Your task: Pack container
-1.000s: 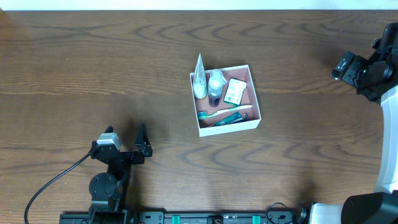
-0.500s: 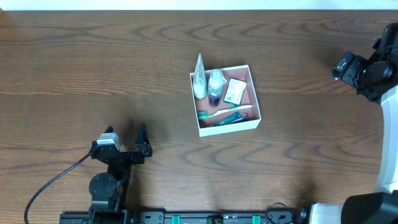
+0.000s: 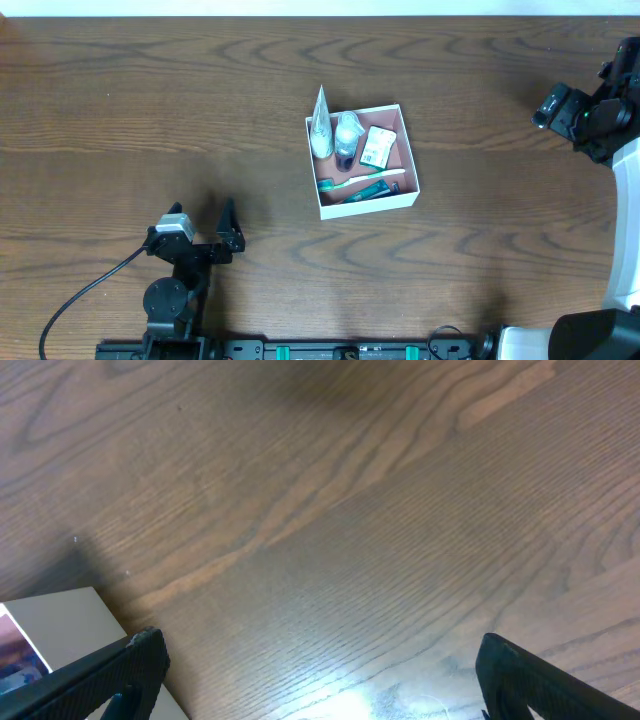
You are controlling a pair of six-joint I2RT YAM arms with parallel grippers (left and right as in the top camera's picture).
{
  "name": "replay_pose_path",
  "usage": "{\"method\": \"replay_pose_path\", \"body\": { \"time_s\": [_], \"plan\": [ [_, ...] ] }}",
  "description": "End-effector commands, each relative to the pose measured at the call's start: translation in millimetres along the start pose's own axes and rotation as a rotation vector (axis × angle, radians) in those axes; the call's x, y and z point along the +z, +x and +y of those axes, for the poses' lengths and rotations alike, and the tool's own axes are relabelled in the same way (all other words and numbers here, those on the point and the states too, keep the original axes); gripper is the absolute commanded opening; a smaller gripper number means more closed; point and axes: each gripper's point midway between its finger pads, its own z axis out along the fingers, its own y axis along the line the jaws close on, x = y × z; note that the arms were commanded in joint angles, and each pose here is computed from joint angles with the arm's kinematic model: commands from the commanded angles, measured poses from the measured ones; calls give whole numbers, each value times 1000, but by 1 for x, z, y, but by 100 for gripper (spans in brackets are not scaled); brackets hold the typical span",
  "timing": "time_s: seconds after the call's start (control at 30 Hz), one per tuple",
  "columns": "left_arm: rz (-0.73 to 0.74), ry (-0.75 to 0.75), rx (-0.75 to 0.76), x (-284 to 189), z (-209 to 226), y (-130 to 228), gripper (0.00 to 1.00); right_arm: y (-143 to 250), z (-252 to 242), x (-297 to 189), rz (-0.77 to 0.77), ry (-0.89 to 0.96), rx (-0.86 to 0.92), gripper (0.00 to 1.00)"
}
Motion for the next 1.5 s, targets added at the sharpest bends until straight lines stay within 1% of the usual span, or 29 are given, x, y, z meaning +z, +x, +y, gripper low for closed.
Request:
{"method": "replay_pose_path", "body": {
  "time_s": [0.0, 0.17, 0.23, 0.3, 0.4, 0.53, 0.63, 0.73, 0.93, 1.1, 1.3, 1.4, 1.47],
  "plan": [
    [41, -52, 14, 0, 11, 13, 98, -2, 6, -22, -55, -24, -24, 99],
    [41, -52, 14, 0, 11, 13, 98, 12, 21, -66, -152, -93, -70, 99],
    [41, -52, 14, 0, 11, 13, 98, 25, 26, -81, -180, -123, -96, 99],
    [41, -52, 14, 0, 11, 13, 98, 46, 31, -94, -199, -161, -134, 99],
    [41, -52, 14, 0, 11, 13, 98, 75, 29, -105, -224, -186, -177, 99],
    [41, -52, 14, 0, 11, 13, 98, 99, 16, -113, -284, -209, -176, 99],
    [41, -52, 14, 0, 11, 13, 98, 104, 19, -120, -379, -298, -144, 99],
    [41, -52, 14, 0, 11, 13, 98, 110, 30, -127, -478, -428, -156, 99],
    [41, -52, 14, 0, 11, 13, 98, 121, 46, -129, -659, -623, -183, 99],
    [41, -52, 14, 0, 11, 13, 98, 131, 49, -123, -817, -711, -211, 99],
    [41, -52, 14, 0, 11, 13, 98, 144, 48, -123, -993, -725, -330, 99],
    [41, -52, 14, 0, 11, 13, 98, 150, 47, -119, -1036, -701, -406, 99],
    [41, -52, 14, 0, 11, 13, 98, 150, 42, -111, -1038, -671, -382, 99]
  ]
}}
